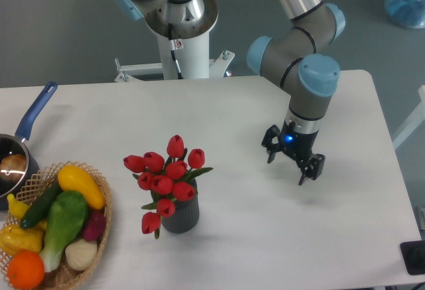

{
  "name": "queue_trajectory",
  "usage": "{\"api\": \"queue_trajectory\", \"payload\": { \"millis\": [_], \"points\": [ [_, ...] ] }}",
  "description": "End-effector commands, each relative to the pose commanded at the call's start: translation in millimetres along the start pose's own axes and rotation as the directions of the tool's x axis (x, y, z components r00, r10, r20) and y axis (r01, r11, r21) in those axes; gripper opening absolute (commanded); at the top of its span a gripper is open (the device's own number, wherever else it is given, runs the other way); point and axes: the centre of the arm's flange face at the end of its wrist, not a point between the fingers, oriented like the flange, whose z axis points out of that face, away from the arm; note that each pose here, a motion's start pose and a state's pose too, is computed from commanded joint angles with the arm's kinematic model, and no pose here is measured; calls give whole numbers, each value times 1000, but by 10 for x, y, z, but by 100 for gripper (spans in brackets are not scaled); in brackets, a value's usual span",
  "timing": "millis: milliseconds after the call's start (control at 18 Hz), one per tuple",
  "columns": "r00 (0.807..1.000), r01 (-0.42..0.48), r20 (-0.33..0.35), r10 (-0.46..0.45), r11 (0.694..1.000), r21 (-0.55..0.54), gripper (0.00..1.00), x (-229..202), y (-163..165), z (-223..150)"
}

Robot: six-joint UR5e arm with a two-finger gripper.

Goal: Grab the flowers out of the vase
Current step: 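Move the open gripper toward the red tulip bouquet in the vase, then lower the gripper around the tulip stems and close it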

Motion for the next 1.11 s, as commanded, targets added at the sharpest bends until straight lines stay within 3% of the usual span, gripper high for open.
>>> {"api": "queue_trajectory", "payload": {
  "millis": [222,722,944,1111],
  "points": [
    [1000,-26,18,25,996,80,100,140,-267,-237],
    [992,-124,1,127,967,222,100,408,-977,-248],
    [999,-39,-8,44,955,294,100,488,-1195,-478],
    [998,-35,-33,49,940,339,100,566,-1300,-454]
  ]
}}
